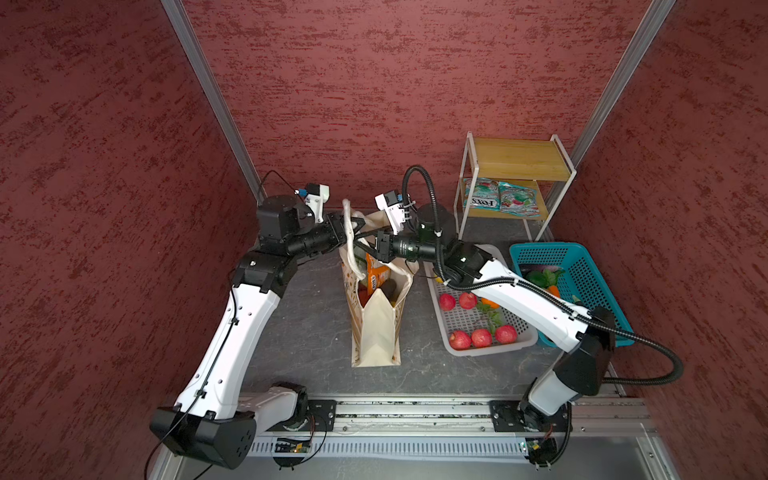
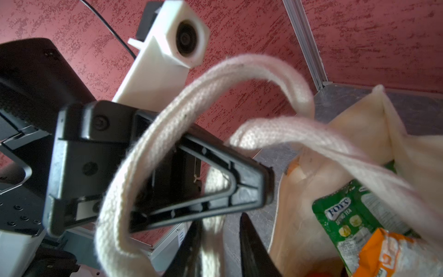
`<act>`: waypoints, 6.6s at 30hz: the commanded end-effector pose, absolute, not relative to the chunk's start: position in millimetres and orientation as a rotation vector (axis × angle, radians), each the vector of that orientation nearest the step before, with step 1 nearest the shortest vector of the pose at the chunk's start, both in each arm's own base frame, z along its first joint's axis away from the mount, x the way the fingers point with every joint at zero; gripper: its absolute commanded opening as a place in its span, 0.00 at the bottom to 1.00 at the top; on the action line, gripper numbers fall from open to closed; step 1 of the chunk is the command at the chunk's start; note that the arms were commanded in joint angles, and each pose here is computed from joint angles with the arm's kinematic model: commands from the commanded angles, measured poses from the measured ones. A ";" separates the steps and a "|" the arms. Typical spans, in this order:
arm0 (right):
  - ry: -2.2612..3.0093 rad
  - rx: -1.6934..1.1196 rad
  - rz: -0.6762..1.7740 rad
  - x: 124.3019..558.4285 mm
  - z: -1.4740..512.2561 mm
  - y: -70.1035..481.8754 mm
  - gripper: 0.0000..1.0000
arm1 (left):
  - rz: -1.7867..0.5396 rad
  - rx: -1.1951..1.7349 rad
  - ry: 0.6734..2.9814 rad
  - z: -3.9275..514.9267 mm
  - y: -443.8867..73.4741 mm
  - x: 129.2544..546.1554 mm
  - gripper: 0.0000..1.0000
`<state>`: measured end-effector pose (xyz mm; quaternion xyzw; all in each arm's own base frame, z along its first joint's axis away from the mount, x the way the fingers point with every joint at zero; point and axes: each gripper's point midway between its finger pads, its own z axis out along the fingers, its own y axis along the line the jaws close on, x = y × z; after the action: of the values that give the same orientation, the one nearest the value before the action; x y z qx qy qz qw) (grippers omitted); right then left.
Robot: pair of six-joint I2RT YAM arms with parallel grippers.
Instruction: Place the food into the grocery bag and tie it
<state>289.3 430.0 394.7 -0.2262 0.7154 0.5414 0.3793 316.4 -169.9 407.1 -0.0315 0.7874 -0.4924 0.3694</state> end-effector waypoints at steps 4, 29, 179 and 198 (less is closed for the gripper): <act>1.795 -0.554 1.252 283.1 408.1 399.8 0.42 | -1.133 -0.012 2.125 403.9 -161.1 305.5 0.00; 1.653 -0.703 1.083 314.3 377.4 360.9 0.14 | -1.364 0.078 1.992 452.8 -185.7 310.8 0.00; 1.331 -0.398 1.396 298.6 390.8 385.5 0.00 | -1.508 -0.034 2.021 396.8 -185.6 322.5 0.00; 1.496 -0.330 1.129 306.0 362.7 348.3 0.00 | -1.488 -0.130 1.985 387.8 -136.7 301.9 0.00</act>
<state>286.6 375.0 351.6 -0.1881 0.6342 0.5260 0.5345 309.9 -143.8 380.7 -0.0630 0.7611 -0.5686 0.3055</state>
